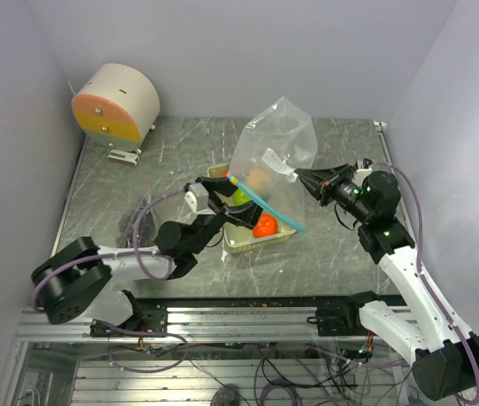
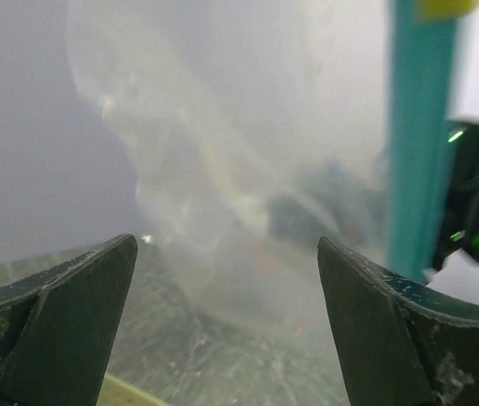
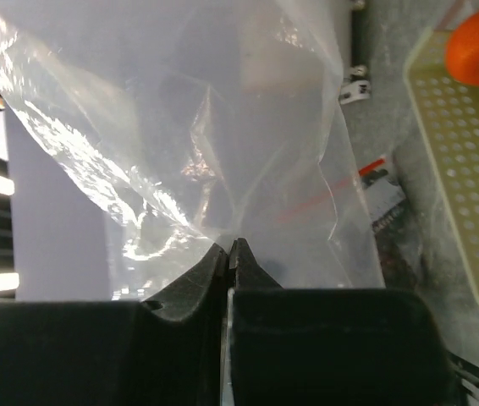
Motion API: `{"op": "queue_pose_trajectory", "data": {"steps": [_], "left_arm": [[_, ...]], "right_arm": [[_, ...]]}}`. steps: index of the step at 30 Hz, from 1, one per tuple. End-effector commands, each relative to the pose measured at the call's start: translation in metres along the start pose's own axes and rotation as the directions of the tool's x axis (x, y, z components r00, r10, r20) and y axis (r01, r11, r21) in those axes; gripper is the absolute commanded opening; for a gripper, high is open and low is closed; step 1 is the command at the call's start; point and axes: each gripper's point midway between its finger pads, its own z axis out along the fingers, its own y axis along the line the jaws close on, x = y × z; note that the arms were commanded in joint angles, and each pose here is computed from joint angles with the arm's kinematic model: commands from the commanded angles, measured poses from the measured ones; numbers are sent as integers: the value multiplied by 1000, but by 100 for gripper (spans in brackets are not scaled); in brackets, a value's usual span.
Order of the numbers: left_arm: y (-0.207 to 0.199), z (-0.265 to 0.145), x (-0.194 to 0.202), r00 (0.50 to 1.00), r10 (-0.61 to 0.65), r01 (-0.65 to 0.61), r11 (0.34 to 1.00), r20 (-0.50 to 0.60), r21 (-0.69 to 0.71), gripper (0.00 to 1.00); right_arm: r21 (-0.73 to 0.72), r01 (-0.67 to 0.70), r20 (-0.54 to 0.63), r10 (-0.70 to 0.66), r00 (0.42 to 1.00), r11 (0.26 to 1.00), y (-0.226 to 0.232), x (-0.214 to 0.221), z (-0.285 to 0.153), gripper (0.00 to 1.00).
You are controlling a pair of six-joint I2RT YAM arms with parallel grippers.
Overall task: Place the food in the zip-top bag and seal the zipper
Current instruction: Open the zipper of the food storage bag.
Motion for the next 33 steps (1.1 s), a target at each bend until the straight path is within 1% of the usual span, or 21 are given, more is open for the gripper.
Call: {"op": "queue_pose_trajectory", "data": {"steps": [1, 3, 5, 8, 13, 15, 16, 19, 23, 30, 31, 32, 33], "left_arm": [[-39, -14, -63, 985, -108, 86, 983, 136, 160, 99], [-38, -24, -60, 988, -124, 110, 983, 91, 147, 99], [-34, -34, -49, 990, -134, 128, 984, 42, 127, 99], [-30, -50, -30, 989, -151, 150, 982, 1, 116, 99], [-31, -63, 4, 981, -177, 187, 973, -77, 137, 99], [-30, -69, 13, 979, -185, 196, 970, -91, 142, 99], [-31, -73, 11, 979, -193, 202, 968, -71, 150, 99], [-29, -82, 22, 978, -181, 196, 970, -107, 146, 99], [-29, -92, 26, 979, -163, 181, 971, -124, 155, 99], [-37, -90, 19, 982, -145, 167, 966, -121, 198, 100], [-39, -89, 19, 981, -146, 170, 965, -128, 201, 92], [-40, -88, 20, 980, -146, 172, 963, -134, 205, 78], [-40, -87, 20, 980, -145, 172, 963, -136, 209, 59]], "right_arm": [[104, -39, -47, 44, 998, 994, -46, 13, -9, 0], [141, -87, -53, 95, 994, 986, -65, 18, -13, 0], [180, -149, -46, 160, 986, 972, -87, 22, -16, 0], [189, -233, -74, 251, 965, 954, -100, 30, -16, 0], [256, -283, -151, 327, 933, 924, -120, 51, -7, 0], [282, -311, -160, 364, 917, 908, -133, 58, -7, 0], [295, -337, -164, 394, 904, 894, -139, 61, -7, 0], [306, -406, -176, 470, 865, 861, -153, 65, -9, 0], [315, -410, -203, 483, 852, 856, -154, 69, -5, 0], [308, -383, -214, 456, 864, 871, -149, 68, 0, 0], [307, -381, -213, 453, 865, 872, -149, 68, -1, 0], [307, -376, -210, 448, 869, 874, -150, 67, -1, 0], [305, -366, -208, 437, 875, 879, -150, 67, -1, 0]]}}
